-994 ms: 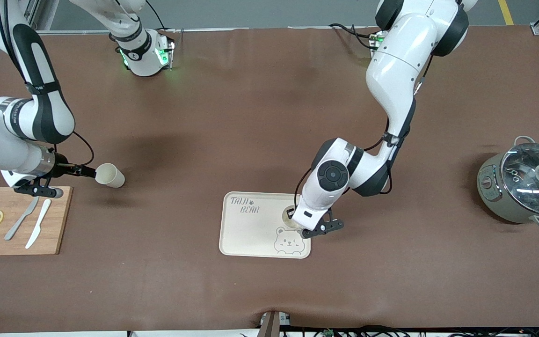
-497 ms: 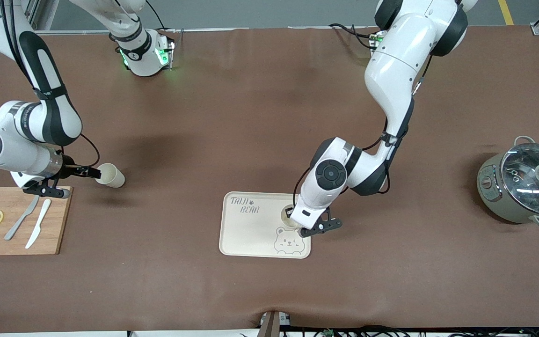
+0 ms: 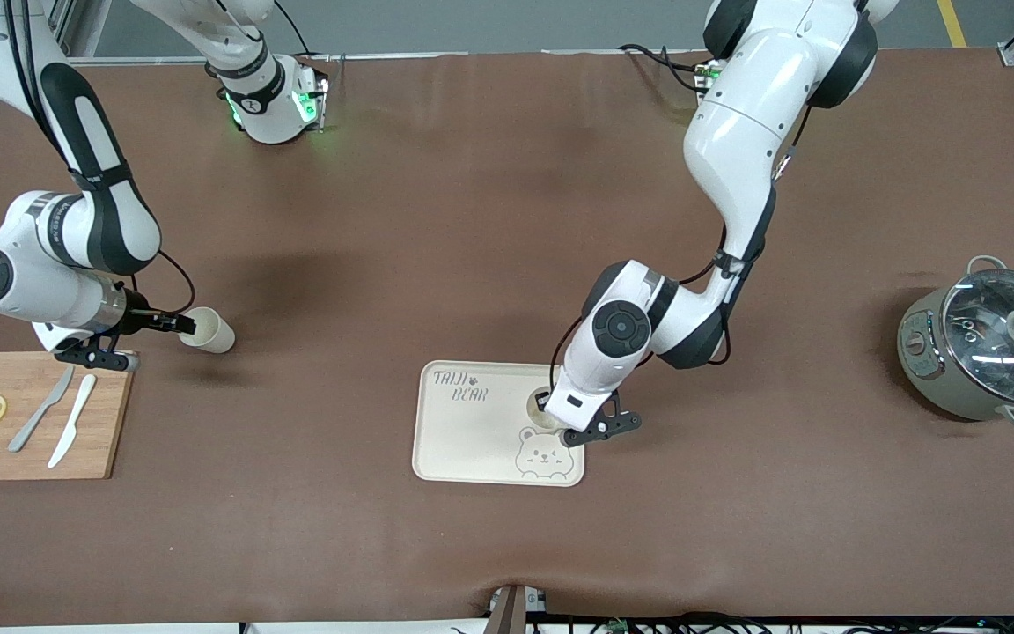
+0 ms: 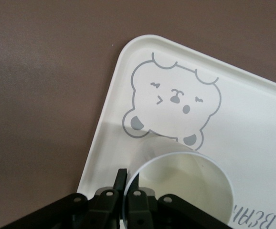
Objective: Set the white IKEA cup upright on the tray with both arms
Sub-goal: 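Open the left gripper and withdraw while the right gripper grasps the cup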
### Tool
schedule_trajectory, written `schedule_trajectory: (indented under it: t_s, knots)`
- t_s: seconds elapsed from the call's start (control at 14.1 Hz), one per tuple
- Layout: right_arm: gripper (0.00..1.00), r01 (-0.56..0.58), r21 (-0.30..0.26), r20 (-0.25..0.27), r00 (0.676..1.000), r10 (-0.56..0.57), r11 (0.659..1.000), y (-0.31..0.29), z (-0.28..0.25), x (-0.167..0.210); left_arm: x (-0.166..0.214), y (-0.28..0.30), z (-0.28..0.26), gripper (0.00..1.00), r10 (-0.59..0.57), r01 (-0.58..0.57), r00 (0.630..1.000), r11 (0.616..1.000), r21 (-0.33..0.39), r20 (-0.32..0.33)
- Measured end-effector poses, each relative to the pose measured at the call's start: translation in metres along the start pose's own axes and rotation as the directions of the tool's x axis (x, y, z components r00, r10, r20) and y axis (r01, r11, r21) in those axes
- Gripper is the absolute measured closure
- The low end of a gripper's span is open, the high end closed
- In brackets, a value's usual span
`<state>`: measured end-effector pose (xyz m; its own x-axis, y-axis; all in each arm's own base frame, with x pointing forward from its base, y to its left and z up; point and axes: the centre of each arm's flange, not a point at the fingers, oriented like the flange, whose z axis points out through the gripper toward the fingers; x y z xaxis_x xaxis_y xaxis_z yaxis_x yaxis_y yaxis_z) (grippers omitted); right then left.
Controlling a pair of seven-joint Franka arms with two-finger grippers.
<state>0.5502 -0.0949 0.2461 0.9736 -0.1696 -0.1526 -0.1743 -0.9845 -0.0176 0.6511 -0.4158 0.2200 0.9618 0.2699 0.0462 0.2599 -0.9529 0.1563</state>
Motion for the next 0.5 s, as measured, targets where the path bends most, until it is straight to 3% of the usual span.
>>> schedule_trajectory:
  t_s: [0.21, 0.28, 0.36, 0.5]
  knots:
    - [0.39, -0.002, 0.002, -0.002, 1.000, 0.002, 1.000, 0.0000, 0.0048, -0.0009, 0.0001, 0.0000, 0.0000, 0.96, 0.000, 0.000, 1.000, 1.000, 0.000, 0.000]
    - [0.42, -0.003, 0.002, -0.002, 1.000, 0.003, 1.000, 0.0000, 0.0059, -0.0010, 0.0002, -0.0001, 0.0001, 0.91, 0.000, 0.000, 1.000, 1.000, -0.001, -0.001]
    - [0.42, -0.003, 0.002, -0.002, 1.000, 0.003, 1.000, 0.0001, 0.0071, -0.0010, 0.0001, -0.0002, 0.0006, 0.81, 0.001, -0.001, 1.000, 1.000, 0.000, 0.000]
    - [0.61, -0.004, 0.003, -0.002, 1.000, 0.004, 1.000, 0.0001, 0.0092, -0.0009, 0.0002, -0.0002, 0.0008, 0.62, 0.001, -0.001, 1.000, 1.000, -0.001, -0.001]
